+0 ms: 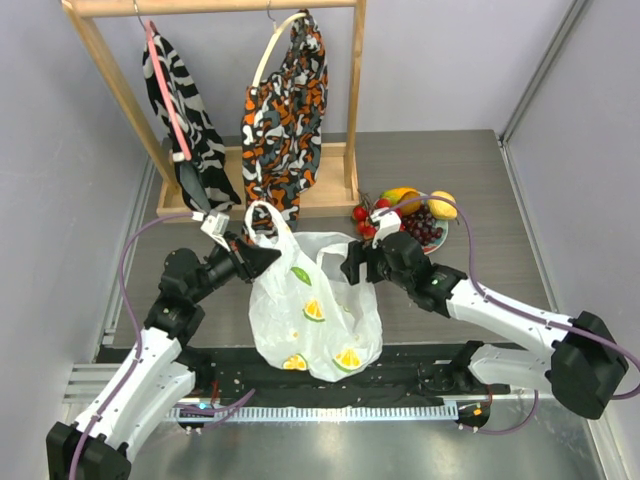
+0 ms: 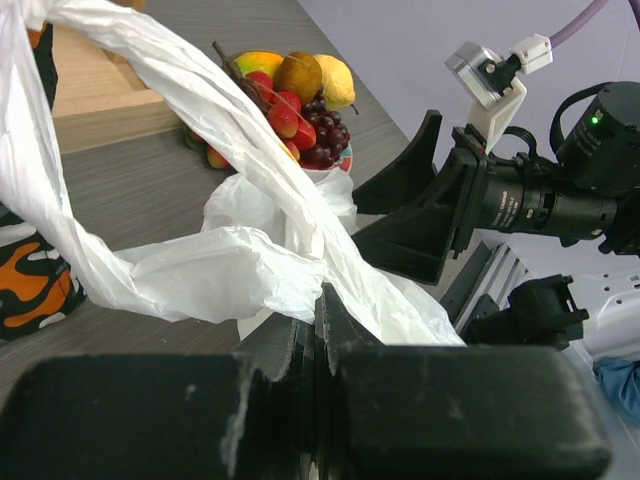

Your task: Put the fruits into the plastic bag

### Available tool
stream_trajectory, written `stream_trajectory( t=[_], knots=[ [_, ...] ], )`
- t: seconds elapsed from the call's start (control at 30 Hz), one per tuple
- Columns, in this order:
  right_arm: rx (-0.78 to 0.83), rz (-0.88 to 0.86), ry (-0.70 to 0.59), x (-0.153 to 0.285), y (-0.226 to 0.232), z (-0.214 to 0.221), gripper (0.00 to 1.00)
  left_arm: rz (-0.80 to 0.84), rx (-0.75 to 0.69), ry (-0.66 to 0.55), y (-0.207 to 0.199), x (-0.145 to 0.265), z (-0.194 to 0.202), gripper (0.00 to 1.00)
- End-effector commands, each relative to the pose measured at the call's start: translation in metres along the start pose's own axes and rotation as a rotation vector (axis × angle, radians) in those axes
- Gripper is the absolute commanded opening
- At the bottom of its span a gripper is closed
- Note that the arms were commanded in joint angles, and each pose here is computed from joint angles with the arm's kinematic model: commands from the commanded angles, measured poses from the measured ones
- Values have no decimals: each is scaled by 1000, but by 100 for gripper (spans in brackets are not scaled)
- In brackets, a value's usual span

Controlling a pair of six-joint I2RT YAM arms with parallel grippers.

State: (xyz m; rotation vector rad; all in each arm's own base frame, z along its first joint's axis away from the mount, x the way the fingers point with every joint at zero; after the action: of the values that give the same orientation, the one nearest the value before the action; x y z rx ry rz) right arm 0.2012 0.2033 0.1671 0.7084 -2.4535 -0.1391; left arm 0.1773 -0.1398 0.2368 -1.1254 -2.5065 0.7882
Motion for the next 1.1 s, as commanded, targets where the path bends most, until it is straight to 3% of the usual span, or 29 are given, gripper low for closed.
stream_trajectory(
  t=[0.0, 0.23, 0.33, 0.37, 0.43, 0.5, 0.63, 0.67, 0.77, 0.87, 1.0, 1.07],
  knots=[
    [64, 68, -103, -11, -4, -22, 88, 23, -33, -17, -5, 0, -5, 0],
    [89, 81, -157, -25, -1, -37, 79, 23, -33, -9, -5, -1, -3, 0],
    [86, 77, -195, -22, 1, -44, 60, 20, -31, -4, -5, -2, -2, 0],
    [80, 81, -209, -20, 1, -46, 43, 17, -30, -5, -5, -2, -3, 0],
    [69, 83, -255, -12, 1, -56, 29, -39, -36, -12, 0, -2, -7, 2],
    [57, 96, -297, -6, 2, -67, 18, -142, -33, -17, 9, -1, -9, 11],
    [12, 59, -402, 5, 11, -90, 10, -296, -61, -68, 19, 1, -25, 26],
    [1, 47, -418, 5, 12, -94, 7, -326, -68, -87, 19, 0, -34, 40],
    [-26, 11, -490, 7, 21, -101, 3, -482, -73, -117, 27, 7, -48, 67],
    [-33, 25, -556, 11, 25, -109, 1, -599, -29, -107, 32, 18, -47, 77],
    [-45, 36, -646, 20, 25, -116, 1, -704, 9, -134, 22, 42, -57, 99],
    [-44, 35, -680, 21, 25, -112, 1, -756, 19, -106, 18, 59, -53, 100]
  ],
)
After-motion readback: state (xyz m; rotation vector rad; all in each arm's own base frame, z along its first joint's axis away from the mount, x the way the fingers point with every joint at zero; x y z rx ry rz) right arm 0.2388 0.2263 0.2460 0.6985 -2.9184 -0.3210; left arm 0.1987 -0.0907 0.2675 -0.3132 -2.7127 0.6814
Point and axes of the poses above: each gripper's point midway between its finger pads, its own x axis back along the fingers, its own y axis along the line the jaws close on, z = x × y, the point moved 7 cm from there along x, back along the fingers, and after that the axes turned 2 degrees about x, right-handed, at the moved point
